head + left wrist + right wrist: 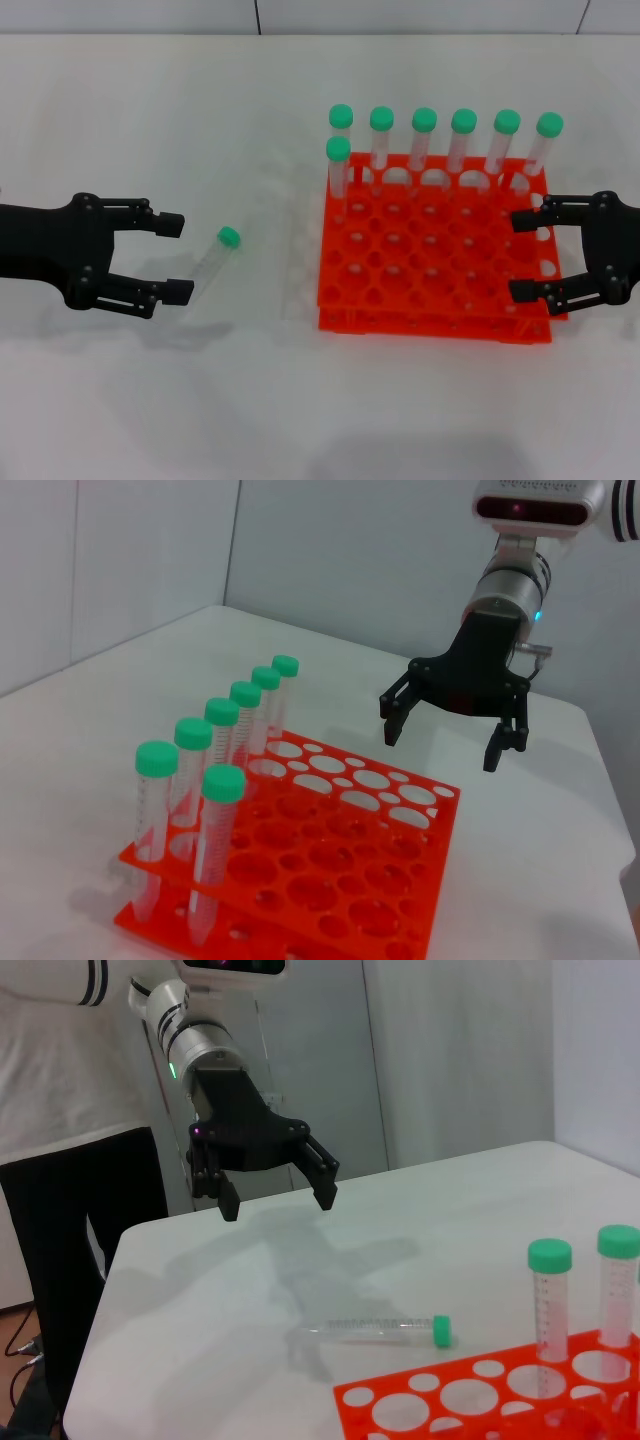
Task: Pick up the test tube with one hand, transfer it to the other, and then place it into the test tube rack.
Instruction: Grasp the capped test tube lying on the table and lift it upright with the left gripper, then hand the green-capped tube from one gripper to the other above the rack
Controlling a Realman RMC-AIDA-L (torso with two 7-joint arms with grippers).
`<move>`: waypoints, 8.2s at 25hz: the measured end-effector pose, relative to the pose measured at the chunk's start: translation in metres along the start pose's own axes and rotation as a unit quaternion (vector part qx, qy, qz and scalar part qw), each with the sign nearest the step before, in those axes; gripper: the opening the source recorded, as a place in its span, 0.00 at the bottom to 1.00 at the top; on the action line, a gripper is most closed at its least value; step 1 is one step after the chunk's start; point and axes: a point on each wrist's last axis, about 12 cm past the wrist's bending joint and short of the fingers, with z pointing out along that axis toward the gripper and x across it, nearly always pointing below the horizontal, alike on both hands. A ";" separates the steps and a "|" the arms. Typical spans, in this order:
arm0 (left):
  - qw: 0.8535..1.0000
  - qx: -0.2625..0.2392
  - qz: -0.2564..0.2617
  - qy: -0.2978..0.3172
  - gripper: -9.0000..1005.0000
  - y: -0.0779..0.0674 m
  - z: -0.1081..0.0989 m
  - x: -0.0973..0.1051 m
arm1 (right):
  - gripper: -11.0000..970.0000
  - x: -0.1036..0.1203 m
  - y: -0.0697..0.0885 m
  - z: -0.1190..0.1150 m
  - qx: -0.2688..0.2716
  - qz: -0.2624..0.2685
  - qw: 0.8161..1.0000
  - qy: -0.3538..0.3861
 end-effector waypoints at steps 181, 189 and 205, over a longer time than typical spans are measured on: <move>0.996 -0.002 0.080 0.027 0.20 0.039 0.149 -0.085 | 0.84 -0.005 0.011 0.051 0.099 0.110 0.937 -0.317; 0.996 0.004 0.087 0.023 0.20 0.036 0.154 -0.085 | 0.84 0.003 0.021 0.062 0.107 0.103 0.933 -0.329; 0.996 0.011 0.090 0.019 0.20 0.033 0.158 -0.085 | 0.84 0.004 0.020 0.073 0.108 0.103 0.939 -0.310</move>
